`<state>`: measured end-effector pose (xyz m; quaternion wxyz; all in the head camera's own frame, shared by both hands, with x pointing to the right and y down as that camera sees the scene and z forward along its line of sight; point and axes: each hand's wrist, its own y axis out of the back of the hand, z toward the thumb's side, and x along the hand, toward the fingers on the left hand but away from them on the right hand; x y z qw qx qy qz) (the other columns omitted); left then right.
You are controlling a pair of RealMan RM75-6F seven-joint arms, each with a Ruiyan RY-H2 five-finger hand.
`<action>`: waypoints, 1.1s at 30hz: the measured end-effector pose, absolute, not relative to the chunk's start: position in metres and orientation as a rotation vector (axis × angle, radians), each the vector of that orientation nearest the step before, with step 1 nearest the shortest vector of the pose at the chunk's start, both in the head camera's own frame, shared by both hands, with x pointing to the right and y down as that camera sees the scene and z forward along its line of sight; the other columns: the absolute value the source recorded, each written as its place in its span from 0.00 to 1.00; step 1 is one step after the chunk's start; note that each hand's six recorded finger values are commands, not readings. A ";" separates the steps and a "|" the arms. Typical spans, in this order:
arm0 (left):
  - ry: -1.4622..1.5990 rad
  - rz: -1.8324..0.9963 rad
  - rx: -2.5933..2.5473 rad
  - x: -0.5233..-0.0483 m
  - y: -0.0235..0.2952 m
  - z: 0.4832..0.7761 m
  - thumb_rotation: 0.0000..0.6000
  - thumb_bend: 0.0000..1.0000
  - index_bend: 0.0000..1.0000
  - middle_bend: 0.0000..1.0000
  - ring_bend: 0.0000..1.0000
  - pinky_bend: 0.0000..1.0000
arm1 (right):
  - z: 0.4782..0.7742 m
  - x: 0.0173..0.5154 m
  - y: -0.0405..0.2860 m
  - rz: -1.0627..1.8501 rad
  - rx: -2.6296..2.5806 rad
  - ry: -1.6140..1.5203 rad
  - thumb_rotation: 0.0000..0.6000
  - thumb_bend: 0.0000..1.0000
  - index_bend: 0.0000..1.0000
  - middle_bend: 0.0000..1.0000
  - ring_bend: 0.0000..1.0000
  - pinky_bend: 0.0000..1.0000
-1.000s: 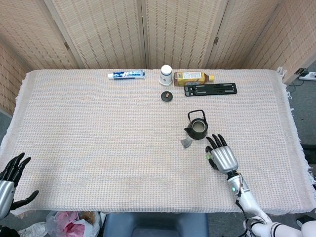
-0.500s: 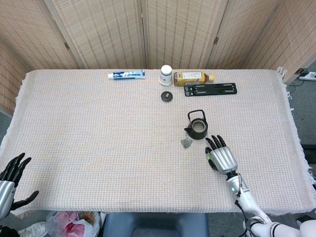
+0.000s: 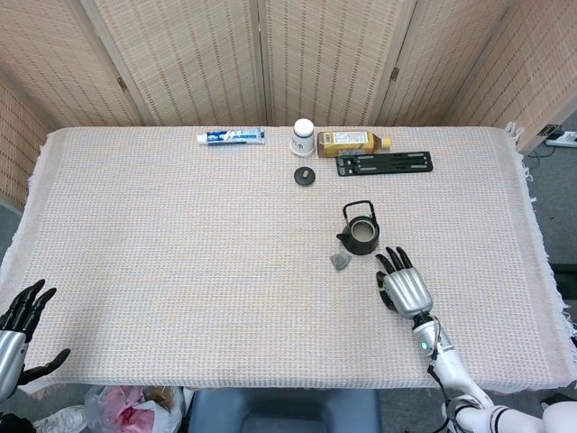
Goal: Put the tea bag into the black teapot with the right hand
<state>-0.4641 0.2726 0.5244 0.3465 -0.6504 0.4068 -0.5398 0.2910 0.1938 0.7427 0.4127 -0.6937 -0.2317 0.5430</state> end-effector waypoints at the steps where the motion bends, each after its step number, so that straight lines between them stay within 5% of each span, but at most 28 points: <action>1: 1.055 -1.401 -1.687 -0.464 0.273 0.525 1.00 0.24 0.00 0.00 0.00 0.29 | 0.742 0.291 0.194 1.365 -1.744 -0.583 1.00 0.34 0.57 0.16 0.00 0.00; 33: 1.046 -1.403 -1.669 -0.463 0.273 0.528 1.00 0.24 0.00 0.00 0.00 0.29 | 0.696 0.289 0.176 1.229 -1.722 -0.753 1.00 0.39 0.73 0.24 0.01 0.00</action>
